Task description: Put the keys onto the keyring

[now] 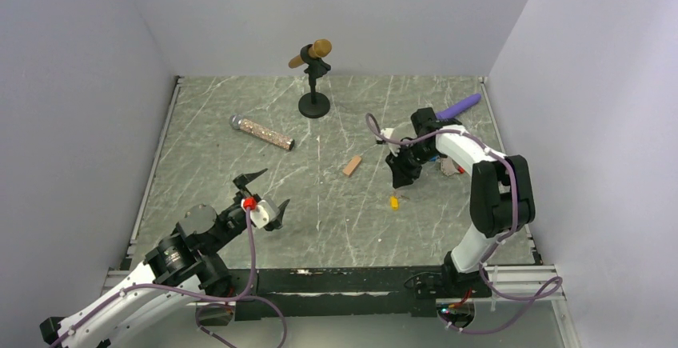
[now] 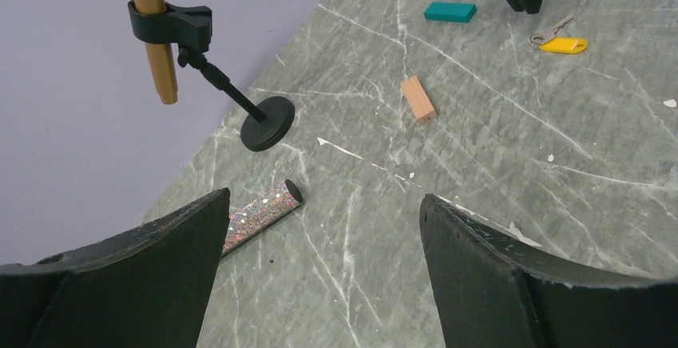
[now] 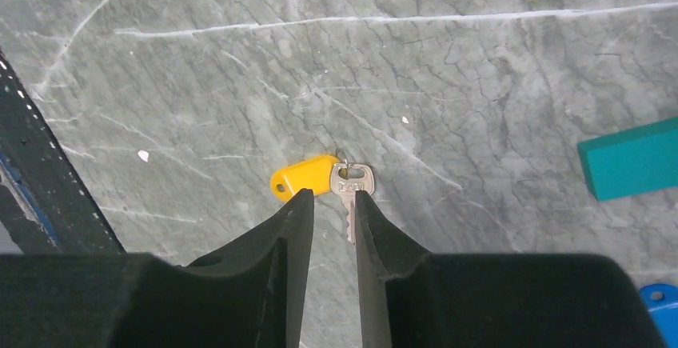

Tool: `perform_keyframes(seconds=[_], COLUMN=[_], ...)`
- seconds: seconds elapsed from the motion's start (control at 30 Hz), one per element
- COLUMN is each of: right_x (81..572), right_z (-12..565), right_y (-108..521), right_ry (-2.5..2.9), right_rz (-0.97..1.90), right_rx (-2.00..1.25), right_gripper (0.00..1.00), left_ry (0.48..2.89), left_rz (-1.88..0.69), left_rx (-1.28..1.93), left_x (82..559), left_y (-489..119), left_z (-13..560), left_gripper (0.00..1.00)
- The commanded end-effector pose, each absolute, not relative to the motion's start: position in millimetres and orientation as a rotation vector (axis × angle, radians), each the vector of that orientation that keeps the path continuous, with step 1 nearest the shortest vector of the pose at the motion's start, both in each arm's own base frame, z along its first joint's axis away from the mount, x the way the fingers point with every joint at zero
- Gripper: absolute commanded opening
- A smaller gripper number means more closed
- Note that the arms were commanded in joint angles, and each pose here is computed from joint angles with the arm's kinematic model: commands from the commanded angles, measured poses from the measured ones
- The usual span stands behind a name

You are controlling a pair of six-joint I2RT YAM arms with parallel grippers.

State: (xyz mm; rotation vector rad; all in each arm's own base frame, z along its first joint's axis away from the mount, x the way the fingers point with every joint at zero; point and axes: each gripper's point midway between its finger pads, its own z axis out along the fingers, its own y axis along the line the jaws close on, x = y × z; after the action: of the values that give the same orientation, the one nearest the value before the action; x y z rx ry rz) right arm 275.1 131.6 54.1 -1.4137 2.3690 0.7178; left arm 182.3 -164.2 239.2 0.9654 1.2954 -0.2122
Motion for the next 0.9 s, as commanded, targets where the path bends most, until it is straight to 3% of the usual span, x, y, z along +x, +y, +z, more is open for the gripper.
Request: perform_keyframes(seconds=[0.0, 0.23, 0.37, 0.6, 0.87], right_x=[285.5, 303.9, 324.7, 367.0, 371.1], right_z=[85.4, 114.4, 127.2, 118.4, 119.4], right_y=[134.7, 105.0, 64.6, -13.5, -9.6], right_ry=[2.267, 2.200, 2.189, 2.323, 2.337], right_rz=[0.780, 0.851, 0.843, 0.502, 0.574], right_rx=[-1.343, -1.084, -0.800, -0.302, -0.403], right_gripper=[0.30, 0.32, 0.36, 0.41, 0.45], left_ry=[1.269, 1.278, 1.374, 1.592, 1.636], left_rz=[-0.236, -0.273, -0.316, -0.300, -0.309], left_rx=[0.931, 0.885, 0.727, 0.683, 0.748], left_x=[181.8, 181.6, 192.2, 221.0, 221.9], left_y=[-165.1, -163.6, -153.8, -144.7, -150.4], left_z=[252.6, 259.3, 267.4, 246.5, 232.9], left_gripper=[0.92, 0.93, 0.99, 0.99, 0.99])
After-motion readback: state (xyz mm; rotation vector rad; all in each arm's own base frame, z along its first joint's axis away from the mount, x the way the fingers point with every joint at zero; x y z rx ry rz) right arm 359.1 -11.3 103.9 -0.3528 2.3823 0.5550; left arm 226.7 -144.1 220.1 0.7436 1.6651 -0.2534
